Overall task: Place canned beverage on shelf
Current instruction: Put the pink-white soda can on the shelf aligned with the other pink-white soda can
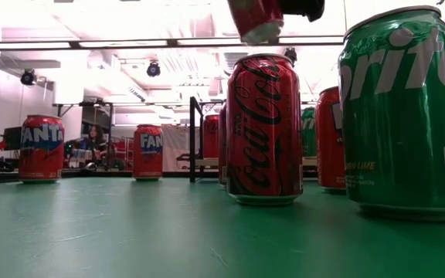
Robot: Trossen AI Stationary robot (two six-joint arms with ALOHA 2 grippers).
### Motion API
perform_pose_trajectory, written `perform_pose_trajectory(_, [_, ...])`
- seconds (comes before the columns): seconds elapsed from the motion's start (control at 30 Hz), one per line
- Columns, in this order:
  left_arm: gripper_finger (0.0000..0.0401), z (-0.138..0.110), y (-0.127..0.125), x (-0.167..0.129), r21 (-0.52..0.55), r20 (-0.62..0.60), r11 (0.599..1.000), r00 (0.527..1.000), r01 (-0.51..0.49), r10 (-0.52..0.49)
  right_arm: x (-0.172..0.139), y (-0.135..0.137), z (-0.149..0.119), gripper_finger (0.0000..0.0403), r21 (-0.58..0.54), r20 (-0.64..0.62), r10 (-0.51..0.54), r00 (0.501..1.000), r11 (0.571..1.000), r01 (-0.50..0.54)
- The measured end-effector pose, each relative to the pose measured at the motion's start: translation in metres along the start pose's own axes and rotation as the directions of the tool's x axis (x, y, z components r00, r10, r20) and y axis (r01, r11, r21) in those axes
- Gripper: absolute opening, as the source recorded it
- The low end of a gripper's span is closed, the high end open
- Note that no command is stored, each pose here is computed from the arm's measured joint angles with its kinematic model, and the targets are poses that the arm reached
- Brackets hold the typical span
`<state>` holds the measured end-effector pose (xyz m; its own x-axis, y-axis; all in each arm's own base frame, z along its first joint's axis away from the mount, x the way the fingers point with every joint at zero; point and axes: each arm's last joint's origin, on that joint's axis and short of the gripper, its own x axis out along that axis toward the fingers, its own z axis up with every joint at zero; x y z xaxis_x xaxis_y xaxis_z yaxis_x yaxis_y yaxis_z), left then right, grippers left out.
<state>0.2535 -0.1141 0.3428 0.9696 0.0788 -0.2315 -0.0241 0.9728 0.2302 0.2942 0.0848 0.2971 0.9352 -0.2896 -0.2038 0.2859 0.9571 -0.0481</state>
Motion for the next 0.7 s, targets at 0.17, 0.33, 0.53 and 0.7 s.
perform_pose_trajectory(0.17, [0.0389, -0.015, -0.001, 0.004, -0.046, 0.129, 0.999, 0.991, -0.014, 0.020, 0.002, 0.004, -0.010, 0.0279, -0.004, 0.203, 0.167, 0.965, 0.985, -0.170])
perform_pose_trajectory(0.33, [0.0389, -0.024, -0.003, 0.012, -0.084, 0.184, 0.996, 0.982, -0.027, 0.042, 0.008, 0.014, -0.017, 0.0282, -0.092, 0.300, 0.304, 0.904, 0.953, -0.290])
perform_pose_trajectory(0.53, [0.0389, -0.035, -0.013, 0.031, -0.052, 0.167, 0.998, 0.985, -0.033, 0.041, 0.020, 0.021, -0.020, 0.0284, -0.122, 0.277, 0.302, 0.912, 0.953, -0.278])
perform_pose_trajectory(0.7, [0.0389, -0.038, -0.016, 0.036, -0.048, 0.154, 0.998, 0.987, -0.034, 0.041, 0.019, 0.022, -0.015, 0.0284, -0.118, 0.295, 0.307, 0.905, 0.951, -0.284])
